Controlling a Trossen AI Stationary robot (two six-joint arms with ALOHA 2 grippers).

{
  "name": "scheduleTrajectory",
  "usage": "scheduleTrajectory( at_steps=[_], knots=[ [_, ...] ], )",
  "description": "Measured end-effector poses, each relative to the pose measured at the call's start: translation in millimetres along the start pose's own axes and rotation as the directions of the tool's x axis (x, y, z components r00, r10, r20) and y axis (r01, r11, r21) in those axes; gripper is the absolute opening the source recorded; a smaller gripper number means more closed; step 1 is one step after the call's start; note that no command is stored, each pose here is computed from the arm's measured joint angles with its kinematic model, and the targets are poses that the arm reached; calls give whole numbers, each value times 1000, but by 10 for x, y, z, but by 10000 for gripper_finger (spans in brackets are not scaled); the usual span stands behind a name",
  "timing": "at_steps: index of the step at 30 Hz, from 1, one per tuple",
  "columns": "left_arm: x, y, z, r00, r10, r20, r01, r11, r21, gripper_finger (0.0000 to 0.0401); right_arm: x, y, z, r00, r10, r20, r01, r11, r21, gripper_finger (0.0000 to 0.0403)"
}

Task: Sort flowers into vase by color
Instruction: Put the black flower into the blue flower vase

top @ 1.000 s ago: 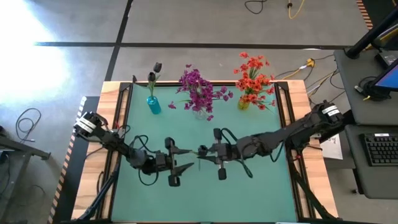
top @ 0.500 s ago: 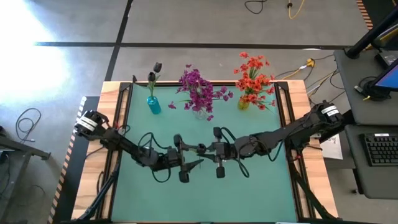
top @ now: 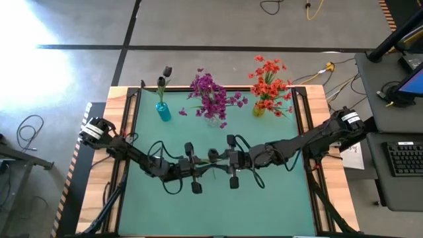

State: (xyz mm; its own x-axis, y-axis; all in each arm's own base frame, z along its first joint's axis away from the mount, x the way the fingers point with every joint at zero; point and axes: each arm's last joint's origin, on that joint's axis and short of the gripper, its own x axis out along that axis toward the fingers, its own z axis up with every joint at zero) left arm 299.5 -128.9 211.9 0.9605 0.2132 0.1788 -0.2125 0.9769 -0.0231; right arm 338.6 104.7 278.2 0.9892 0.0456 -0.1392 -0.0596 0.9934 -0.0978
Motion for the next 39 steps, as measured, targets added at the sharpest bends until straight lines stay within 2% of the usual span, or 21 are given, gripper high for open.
scheduleTrajectory(
  at_steps=[6, 11, 15, 20, 22, 27, 33, 36, 39],
  knots=[
    [-5, 7, -8, 1000, 5, -3, -5, 1000, 11, 3, -36, -13, 44, 1000, -8, 10, 8, 1000, 12, 135],
    [-40, 40, 2, 1000, 9, -4, -9, 999, 44, 1, -171, -59, 158, 1000, -15, 6, 15, 1000, 14, 178],
    [-159, 165, 119, 997, 82, 8, -82, 994, 71, 0, -310, -103, 222, 999, -14, -38, 15, 999, 31, 198],
    [-426, 436, 393, 987, 144, 65, -149, 985, 83, 0, -438, -141, 242, 995, -12, -98, 17, 999, 44, 210],
    [-549, 562, 515, 975, 207, 81, -214, 971, 103, 0, -452, -145, 238, 995, -13, -101, 18, 998, 53, 210],
    [-831, 867, 749, 904, 421, 76, -428, 895, 124, 0, -431, -136, 194, 994, -13, -112, 19, 998, 54, 210],
    [-1057, 1080, 983, 867, 485, 114, -493, 868, 56, 0, -389, -135, 139, 989, -57, -136, 63, 997, 40, 212],
    [-1116, 1152, 1105, 847, 516, 126, -526, 848, 68, 0, -367, -138, 121, 988, -66, -139, 71, 997, 37, 212],
    [-1149, 1240, 1248, 813, 565, 139, -580, 806, 115, 0, -362, -150, 120, 988, -70, -139, 76, 996, 39, 212]
  ],
)
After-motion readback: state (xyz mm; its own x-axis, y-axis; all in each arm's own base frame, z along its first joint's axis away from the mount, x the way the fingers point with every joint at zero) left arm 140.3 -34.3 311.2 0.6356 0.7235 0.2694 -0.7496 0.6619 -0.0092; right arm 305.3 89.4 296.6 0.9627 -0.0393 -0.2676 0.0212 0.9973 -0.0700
